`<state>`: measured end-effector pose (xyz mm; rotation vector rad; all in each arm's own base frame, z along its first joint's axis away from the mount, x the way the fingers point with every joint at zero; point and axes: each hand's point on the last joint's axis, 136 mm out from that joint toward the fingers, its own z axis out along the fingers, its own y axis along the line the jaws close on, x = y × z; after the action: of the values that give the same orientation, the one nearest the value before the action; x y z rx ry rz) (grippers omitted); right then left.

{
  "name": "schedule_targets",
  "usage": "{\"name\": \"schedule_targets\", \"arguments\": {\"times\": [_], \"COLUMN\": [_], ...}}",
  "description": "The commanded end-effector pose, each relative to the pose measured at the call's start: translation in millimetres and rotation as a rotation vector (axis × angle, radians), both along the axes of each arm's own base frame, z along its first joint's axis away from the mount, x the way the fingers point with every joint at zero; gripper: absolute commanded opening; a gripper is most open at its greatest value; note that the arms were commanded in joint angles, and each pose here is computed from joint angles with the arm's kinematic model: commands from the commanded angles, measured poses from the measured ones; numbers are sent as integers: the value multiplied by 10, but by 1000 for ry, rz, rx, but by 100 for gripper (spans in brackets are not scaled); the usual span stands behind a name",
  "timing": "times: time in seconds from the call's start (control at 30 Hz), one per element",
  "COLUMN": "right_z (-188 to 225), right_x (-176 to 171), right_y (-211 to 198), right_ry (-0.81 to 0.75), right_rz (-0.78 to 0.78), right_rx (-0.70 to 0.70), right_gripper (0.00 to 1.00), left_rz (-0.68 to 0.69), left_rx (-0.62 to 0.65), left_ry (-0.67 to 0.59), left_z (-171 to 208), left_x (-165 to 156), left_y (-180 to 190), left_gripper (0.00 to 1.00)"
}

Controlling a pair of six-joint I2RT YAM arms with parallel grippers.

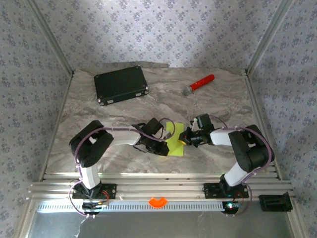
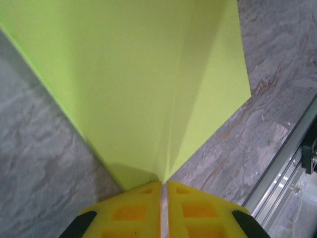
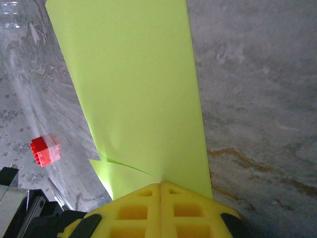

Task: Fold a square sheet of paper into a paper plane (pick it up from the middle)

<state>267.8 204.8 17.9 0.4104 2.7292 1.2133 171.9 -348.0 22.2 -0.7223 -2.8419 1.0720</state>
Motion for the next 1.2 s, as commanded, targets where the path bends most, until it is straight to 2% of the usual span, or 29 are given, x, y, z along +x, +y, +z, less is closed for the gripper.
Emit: {"name": "schedule_targets", "arguments": {"times": [0.0,0.13,0.23,0.33,0.53,0.73,0.93,1.17], "right_z": [-56,298,388,388,356,267,193,58], "right_x": [1,123,54,-96,-445,-673,-725,-717], "right_y": [-51,30,-67,-186,-215,-120,-19,0], "right_ry": [13,-79,-84,-59,-8,50,84,111], "right_rz": [-4,19,11,-6,-13,4,16,29], "right_rx": [-21,16,-35,-81,-130,-166,-135,-176], "right_gripper": [1,15,28,35,37,39,41,42], "left_rz": [-3,54,93,103,107,105,106,97], "left_rx": [-63,-142,-137,-98,2,44,61,68], "left_ry": [-54,-112,-128,-127,-134,-109,-85,-75], "left_z": [261,507,521,417,172,-5,-110,-145], "left_x": [53,319,525,637,716,654,565,508], "left_y": [-60,-189,-222,-231,-163,-81,-29,-15], "left_gripper": [11,11,12,11,11,10,9,8]}}
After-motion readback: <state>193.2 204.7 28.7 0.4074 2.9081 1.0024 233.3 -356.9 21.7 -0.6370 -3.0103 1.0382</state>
